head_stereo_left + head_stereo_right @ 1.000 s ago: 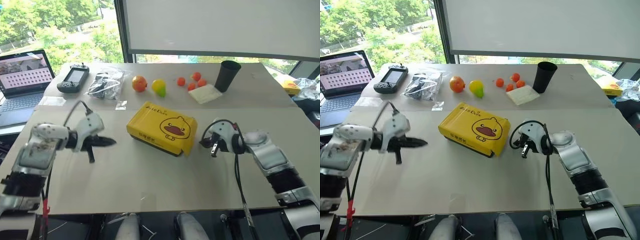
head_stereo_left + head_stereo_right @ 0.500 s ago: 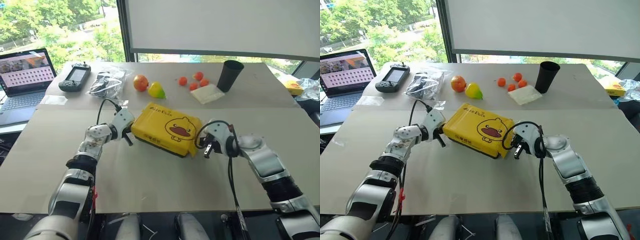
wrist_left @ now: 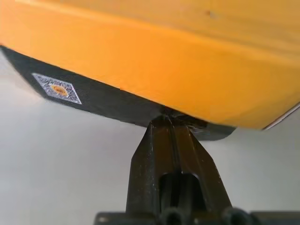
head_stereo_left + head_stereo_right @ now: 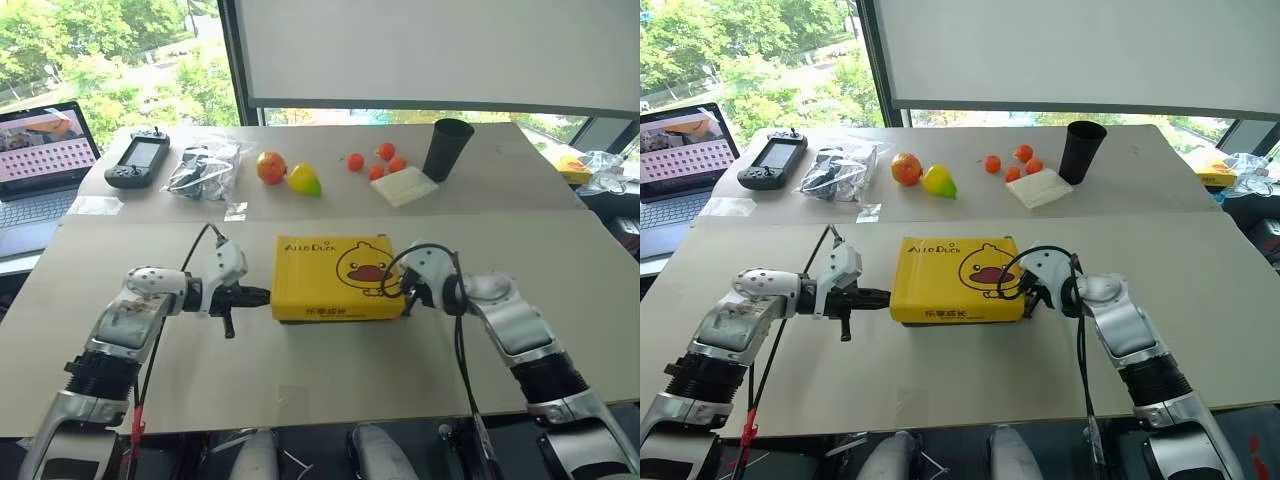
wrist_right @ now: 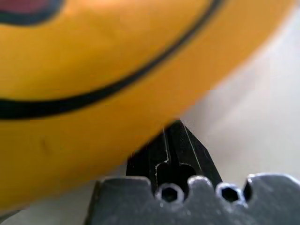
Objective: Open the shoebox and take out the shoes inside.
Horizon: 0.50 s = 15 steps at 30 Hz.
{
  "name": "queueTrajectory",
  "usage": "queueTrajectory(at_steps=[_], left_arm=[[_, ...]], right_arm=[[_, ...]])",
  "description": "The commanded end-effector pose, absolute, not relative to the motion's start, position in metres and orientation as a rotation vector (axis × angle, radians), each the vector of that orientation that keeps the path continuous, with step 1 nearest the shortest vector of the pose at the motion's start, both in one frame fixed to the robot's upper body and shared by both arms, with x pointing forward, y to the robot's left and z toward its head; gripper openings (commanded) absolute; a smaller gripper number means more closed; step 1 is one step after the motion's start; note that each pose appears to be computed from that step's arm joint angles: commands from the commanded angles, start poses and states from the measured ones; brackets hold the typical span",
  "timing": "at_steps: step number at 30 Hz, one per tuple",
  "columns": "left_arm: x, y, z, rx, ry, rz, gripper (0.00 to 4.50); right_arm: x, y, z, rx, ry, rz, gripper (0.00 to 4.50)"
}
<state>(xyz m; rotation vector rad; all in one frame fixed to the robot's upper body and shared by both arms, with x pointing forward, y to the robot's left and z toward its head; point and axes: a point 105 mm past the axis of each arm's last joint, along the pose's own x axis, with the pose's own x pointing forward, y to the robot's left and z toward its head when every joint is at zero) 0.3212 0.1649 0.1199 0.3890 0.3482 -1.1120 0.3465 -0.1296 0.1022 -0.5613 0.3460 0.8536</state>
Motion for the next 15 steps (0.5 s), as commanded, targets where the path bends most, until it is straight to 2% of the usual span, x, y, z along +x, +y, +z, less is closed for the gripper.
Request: queueTrajectory(at_steps=[1, 7, 10, 13, 14, 15], left_arm=[[0.325, 0.175, 0.124, 0.448, 0.324, -1.057, 0.00], [0.306, 0.212, 0.109, 0.537, 0.506, -1.052, 0.00], [0.299, 0.229, 0.119, 0.545, 0.549, -1.034, 0.00], [0.299, 0.234, 0.147, 0.479, 0.505, -1.020, 0.68], [0.296, 0.233, 0.163, 0.408, 0.481, -1.033, 1.13], [0.294, 0.233, 0.173, 0.360, 0.466, -1.047, 1.33]], right_arm=[[0.337, -0.109, 0.109, -0.556, 0.301, 0.920, 0.02], [0.345, -0.148, 0.122, -0.590, 0.326, 0.846, 0.02], [0.340, -0.184, 0.128, -0.580, 0.370, 0.819, 0.02], [0.330, -0.207, 0.128, -0.526, 0.408, 0.840, 0.00], [0.322, -0.204, 0.129, -0.458, 0.415, 0.888, 0.00], [0.317, -0.202, 0.129, -0.411, 0.419, 0.924, 0.00]])
